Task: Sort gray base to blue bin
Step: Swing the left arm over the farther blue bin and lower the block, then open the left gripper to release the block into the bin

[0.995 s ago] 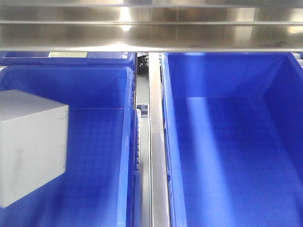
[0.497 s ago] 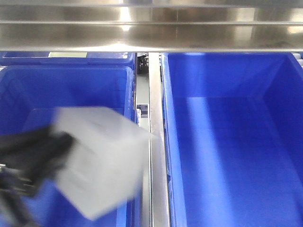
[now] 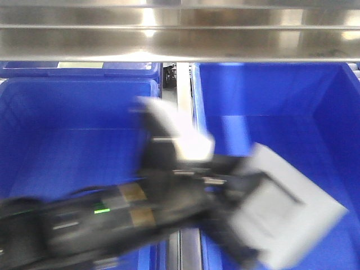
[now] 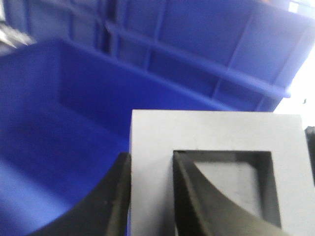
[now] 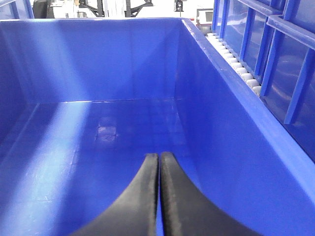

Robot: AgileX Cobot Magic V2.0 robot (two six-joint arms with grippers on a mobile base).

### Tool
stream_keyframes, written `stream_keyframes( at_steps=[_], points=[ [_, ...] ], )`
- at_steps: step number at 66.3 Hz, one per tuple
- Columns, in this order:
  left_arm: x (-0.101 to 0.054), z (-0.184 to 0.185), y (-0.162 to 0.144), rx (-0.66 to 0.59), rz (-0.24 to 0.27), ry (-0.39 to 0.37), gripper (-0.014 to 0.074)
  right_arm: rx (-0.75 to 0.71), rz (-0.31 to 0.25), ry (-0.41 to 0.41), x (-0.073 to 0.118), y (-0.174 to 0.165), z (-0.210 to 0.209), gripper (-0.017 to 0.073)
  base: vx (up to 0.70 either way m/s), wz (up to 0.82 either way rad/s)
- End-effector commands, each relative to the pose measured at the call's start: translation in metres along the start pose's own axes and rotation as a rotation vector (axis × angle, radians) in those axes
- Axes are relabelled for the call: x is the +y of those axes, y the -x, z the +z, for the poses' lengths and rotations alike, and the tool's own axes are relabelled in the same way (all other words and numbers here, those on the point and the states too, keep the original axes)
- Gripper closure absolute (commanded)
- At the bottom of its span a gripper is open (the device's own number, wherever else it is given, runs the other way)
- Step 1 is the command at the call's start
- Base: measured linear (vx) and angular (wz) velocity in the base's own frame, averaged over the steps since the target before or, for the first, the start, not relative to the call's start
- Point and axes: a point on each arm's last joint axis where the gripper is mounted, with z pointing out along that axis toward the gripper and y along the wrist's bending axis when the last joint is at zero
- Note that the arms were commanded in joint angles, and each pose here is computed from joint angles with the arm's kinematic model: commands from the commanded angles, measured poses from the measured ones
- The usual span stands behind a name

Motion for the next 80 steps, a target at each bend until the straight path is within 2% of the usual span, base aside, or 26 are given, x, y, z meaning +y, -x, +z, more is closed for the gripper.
stream_keyframes(
  at_steps=[1, 13, 20, 45, 55, 73, 76, 80],
  points=[
    [-0.009, 0.024, 0.025, -0.060, -0.012, -0.025, 0.0601, -0.013, -0.016, -0.001, 0.000, 0.000, 0.002, 0.0564, 0.00, 0.00],
    [-0.006, 0.086, 0.008, 0.159, -0.011, 0.022, 0.0600, -0.013, -0.016, -0.001, 0.000, 0.000, 0.002, 0.0564, 0.00, 0.00],
    [-0.004, 0.107, -0.003, 0.230, -0.011, 0.037, 0.0600, -0.013, -0.016, -0.001, 0.000, 0.000, 0.002, 0.0564, 0.00, 0.00],
    [0.003, 0.133, -0.046, 0.358, -0.010, 0.060, 0.0574, -0.013, -0.016, -0.001, 0.000, 0.000, 0.002, 0.0564, 0.00, 0.00],
    [0.002, 0.133, -0.049, 0.381, -0.016, 0.064, 0.0486, -0.013, -0.016, -0.001, 0.000, 0.000, 0.002, 0.0564, 0.00, 0.00],
    [0.003, 0.129, -0.051, 0.437, -0.019, 0.079, 0.0222, -0.013, -0.016, -0.001, 0.000, 0.000, 0.002, 0.0564, 0.00, 0.00],
    [0.003, 0.126, -0.050, 0.449, -0.037, 0.086, 0.0213, -0.013, -0.016, -0.001, 0.000, 0.000, 0.002, 0.0564, 0.00, 0.00],
    [0.002, 0.122, -0.044, 0.451, -0.086, 0.099, 0.0229, -0.013, -0.016, -0.001, 0.000, 0.000, 0.002, 0.0564, 0.00, 0.00]
  ],
)
